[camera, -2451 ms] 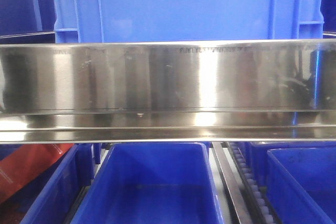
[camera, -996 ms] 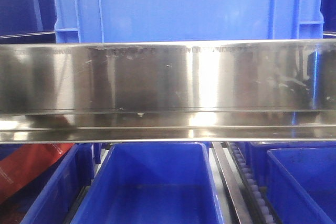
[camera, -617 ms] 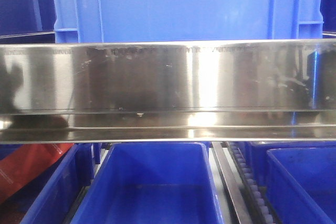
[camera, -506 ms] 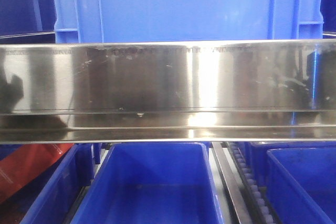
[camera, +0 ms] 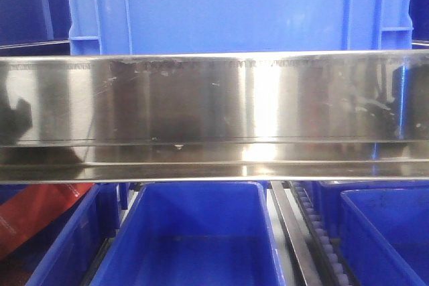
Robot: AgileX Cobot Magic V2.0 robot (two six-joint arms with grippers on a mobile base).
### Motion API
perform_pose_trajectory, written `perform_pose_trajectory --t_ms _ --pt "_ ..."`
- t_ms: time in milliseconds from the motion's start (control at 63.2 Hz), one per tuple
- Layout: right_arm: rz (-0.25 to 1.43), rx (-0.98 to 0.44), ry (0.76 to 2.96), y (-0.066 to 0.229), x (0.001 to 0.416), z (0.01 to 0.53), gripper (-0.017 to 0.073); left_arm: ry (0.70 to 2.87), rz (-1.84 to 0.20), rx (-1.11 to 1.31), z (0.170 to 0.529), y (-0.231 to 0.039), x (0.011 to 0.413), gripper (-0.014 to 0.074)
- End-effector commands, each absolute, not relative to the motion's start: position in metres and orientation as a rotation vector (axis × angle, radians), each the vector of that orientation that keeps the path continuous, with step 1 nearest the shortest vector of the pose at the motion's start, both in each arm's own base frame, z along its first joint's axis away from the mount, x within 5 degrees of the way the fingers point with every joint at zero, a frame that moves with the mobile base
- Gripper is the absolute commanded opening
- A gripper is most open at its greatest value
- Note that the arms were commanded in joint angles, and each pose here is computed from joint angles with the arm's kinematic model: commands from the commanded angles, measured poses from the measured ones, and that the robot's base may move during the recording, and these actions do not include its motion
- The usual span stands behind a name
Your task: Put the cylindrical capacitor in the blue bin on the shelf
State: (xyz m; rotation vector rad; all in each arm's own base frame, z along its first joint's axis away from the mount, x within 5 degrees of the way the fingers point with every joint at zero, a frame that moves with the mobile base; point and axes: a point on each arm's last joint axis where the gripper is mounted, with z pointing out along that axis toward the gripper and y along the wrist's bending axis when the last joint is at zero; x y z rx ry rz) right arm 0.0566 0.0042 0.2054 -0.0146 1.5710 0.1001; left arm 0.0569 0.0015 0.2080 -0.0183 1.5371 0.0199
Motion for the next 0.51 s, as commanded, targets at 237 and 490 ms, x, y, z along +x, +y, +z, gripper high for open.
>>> perform_pose_trajectory --t_ms 237,490 --pt "0.088 -0.024 1.550 0.0041 0.0563 0.2072 -0.0162 1.518 -0.002 -0.027 0.2100 0.0010 0.0564 -0.0111" --pt "0.088 -0.024 1.550 0.0041 0.0563 0.2072 -0.0162 1.518 -0.002 -0.027 0.2100 0.0010 0.0564 -0.0111"
